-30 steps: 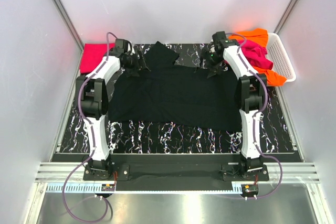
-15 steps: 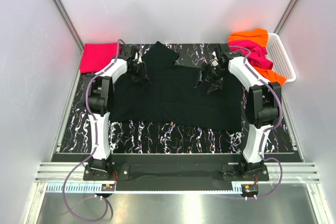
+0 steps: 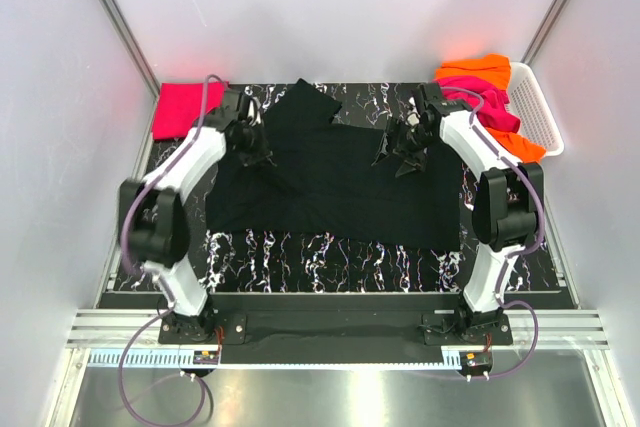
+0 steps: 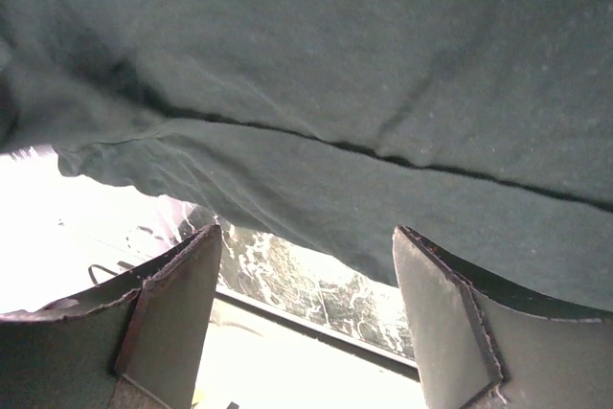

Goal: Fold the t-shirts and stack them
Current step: Flatten the tshirt out

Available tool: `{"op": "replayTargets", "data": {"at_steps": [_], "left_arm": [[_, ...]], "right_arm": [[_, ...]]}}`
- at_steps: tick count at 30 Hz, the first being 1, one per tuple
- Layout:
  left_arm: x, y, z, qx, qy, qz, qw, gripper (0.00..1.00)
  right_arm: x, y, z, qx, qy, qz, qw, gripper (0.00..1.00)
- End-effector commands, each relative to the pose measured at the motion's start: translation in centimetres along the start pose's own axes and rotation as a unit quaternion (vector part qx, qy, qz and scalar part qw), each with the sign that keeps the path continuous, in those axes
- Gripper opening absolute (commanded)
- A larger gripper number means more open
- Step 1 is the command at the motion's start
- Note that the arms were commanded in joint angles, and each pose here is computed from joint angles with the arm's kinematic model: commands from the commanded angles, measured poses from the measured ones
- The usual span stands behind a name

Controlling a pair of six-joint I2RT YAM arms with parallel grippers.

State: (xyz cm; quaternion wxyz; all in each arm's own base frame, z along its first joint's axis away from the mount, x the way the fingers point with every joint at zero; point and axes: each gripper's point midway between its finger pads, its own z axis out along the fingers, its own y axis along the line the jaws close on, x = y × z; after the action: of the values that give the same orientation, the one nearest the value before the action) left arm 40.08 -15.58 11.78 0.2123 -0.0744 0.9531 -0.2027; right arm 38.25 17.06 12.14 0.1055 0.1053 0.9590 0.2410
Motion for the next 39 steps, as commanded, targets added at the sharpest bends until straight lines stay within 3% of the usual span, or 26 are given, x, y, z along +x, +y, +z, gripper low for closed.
{"op": "replayTargets", "data": {"at_steps": [1, 4, 11, 16, 20, 24, 27, 31, 37, 39], "left_arm": [[2.3, -1.0, -4.7, 0.004, -0.032, -0.016, 0.999, 0.00], [6.2, -1.4, -8.4, 0.025, -0.049, -0.030, 0.998, 0.00], [16.2, 1.0, -11.6, 0.058, -0.032, -0.098, 0.993, 0.03], [19.9, 1.2, -14.5, 0.107, -0.049, -0.137, 0.984, 0.06], [23.0, 1.8, -15.4, 0.121, -0.029, -0.167, 0.978, 0.06], [25.0, 1.6, -16.3, 0.155, -0.018, -0.201, 0.967, 0.08], [26.5, 1.8, -16.6, 0.169, -0.010, -0.221, 0.961, 0.18], [27.0, 1.4, -17.6, 0.199, -0.019, -0.235, 0.951, 0.19], [24.7, 0.5, -21.4, 0.191, -0.069, -0.175, 0.963, 0.20], [23.4, -0.1, -23.0, 0.188, -0.094, -0.128, 0.969, 0.28]], "right_arm": [[0.6, 0.4, -1.4, -0.011, -0.012, 0.007, 1.000, 0.79], [1.6, -0.1, -1.6, -0.010, -0.010, 0.006, 1.000, 0.79], [3.3, -1.5, -1.8, 0.002, -0.011, -0.005, 1.000, 0.80], [4.3, -1.9, -1.7, -0.001, -0.008, -0.004, 1.000, 0.80], [5.3, -2.3, -1.8, -0.004, -0.005, 0.002, 1.000, 0.80], [6.4, -3.1, -1.8, 0.002, -0.004, 0.006, 1.000, 0.80], [7.3, -3.7, -1.8, 0.007, -0.003, 0.008, 1.000, 0.80], [8.1, -4.4, -1.8, 0.015, -0.004, 0.011, 1.000, 0.80], [7.8, -5.9, -1.6, 0.036, -0.012, 0.023, 0.999, 0.81], [6.8, -6.1, -1.8, 0.043, -0.026, 0.026, 0.998, 0.81]]}}
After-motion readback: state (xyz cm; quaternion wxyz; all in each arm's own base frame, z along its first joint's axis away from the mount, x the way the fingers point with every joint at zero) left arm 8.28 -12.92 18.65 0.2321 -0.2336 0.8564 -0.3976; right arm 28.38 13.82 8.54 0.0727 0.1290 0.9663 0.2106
